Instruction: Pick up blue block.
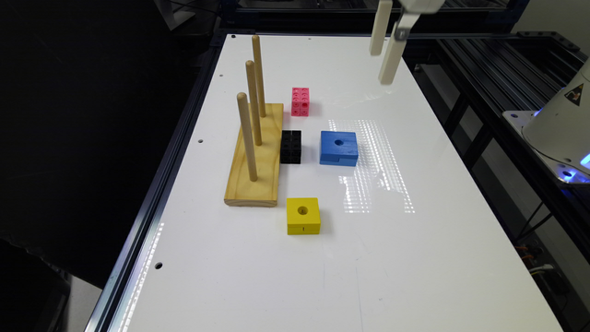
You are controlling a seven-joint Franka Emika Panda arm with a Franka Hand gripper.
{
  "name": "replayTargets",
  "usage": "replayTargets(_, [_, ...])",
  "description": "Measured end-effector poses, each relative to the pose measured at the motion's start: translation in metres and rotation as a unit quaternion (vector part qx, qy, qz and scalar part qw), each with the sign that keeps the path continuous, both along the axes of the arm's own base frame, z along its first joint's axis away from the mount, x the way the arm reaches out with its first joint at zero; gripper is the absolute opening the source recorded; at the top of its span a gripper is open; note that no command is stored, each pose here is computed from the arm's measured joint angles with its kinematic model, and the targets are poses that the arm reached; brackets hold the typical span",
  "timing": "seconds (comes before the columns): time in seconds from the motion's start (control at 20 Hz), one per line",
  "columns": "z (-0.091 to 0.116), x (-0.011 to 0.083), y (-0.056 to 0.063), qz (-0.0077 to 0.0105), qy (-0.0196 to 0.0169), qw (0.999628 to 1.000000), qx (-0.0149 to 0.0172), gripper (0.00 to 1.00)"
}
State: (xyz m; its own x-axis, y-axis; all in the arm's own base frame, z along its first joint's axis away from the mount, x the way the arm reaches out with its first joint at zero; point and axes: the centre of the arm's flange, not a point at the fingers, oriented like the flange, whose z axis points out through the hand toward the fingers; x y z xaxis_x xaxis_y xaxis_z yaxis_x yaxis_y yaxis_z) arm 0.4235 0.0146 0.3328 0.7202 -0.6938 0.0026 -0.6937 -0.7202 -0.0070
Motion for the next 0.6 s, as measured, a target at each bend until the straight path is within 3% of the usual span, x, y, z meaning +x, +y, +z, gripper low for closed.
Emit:
replayTargets(0.5, [-0.0023,0.0049,0.0032,0.0014,-0.0053,0.999985,-0.0003,1.0])
replayTargets(0.6, [-0.002,0.0051,0.0047,0.001,-0.0058,0.999983,-0.0006,1.0])
